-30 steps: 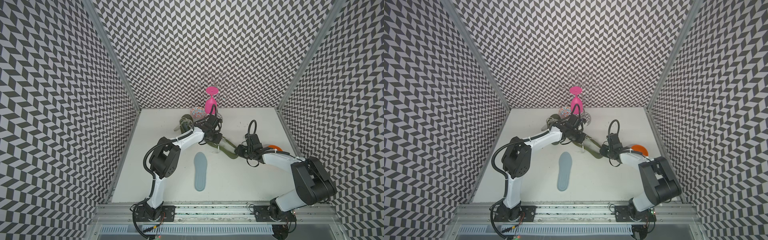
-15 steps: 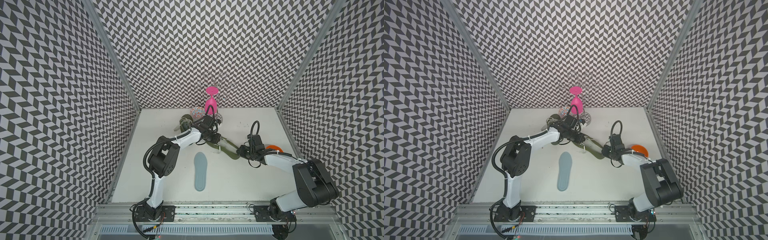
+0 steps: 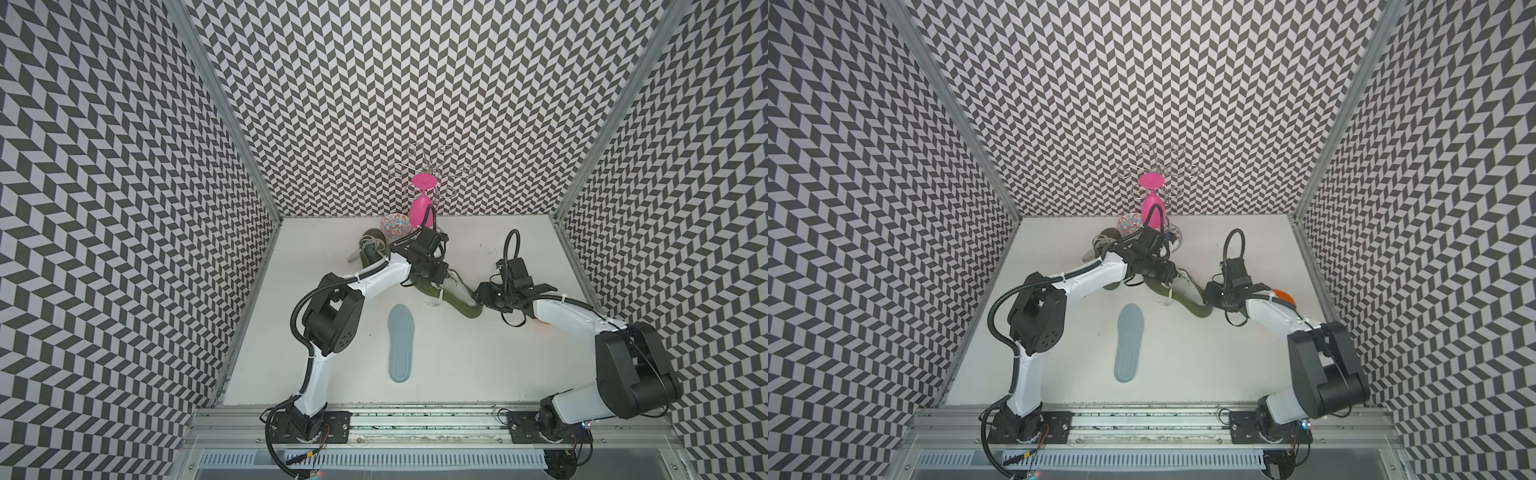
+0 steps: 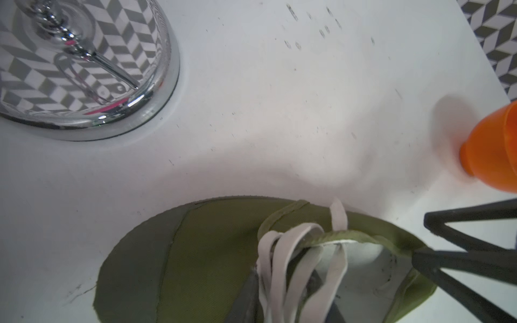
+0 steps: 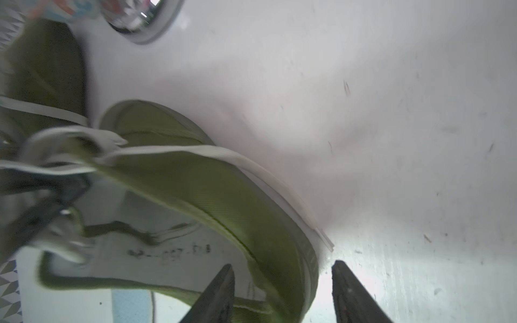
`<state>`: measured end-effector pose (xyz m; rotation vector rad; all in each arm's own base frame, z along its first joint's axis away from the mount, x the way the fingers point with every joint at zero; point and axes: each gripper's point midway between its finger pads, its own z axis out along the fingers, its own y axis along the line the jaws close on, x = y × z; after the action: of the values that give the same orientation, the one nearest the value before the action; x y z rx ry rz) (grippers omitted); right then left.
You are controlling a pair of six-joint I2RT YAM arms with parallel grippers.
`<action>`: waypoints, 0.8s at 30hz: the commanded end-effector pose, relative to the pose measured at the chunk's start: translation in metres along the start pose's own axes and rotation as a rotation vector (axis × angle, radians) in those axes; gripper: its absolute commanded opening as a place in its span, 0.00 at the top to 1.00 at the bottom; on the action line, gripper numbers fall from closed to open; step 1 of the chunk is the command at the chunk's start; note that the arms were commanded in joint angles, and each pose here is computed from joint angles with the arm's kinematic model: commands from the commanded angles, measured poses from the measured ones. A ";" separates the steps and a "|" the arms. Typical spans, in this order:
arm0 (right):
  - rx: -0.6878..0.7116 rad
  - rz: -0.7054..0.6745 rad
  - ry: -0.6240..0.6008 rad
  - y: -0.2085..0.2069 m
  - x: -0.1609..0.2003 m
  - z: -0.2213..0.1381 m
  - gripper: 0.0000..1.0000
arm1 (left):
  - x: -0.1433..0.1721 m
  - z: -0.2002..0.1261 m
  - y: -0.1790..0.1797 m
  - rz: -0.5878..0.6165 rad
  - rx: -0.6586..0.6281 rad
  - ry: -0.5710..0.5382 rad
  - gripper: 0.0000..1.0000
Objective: Insert the insole into the shoe
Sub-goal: Adjust the shoelace on the shoe.
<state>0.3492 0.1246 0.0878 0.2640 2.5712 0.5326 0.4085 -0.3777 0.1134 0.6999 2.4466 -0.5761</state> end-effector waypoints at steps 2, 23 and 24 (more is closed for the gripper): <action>-0.035 -0.051 -0.052 0.018 -0.024 -0.023 0.42 | 0.005 0.006 0.004 0.022 -0.073 0.026 0.65; -0.033 -0.098 -0.044 0.023 -0.024 -0.043 0.39 | -0.018 -0.095 -0.026 -0.075 -0.035 -0.056 0.36; -0.034 -0.101 -0.046 0.023 -0.025 -0.046 0.39 | -0.014 -0.105 -0.020 -0.110 -0.057 -0.078 0.36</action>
<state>0.3425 0.1262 0.1215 0.1590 2.5773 0.5291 0.3761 -0.3634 0.1725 0.6601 2.4600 -0.5259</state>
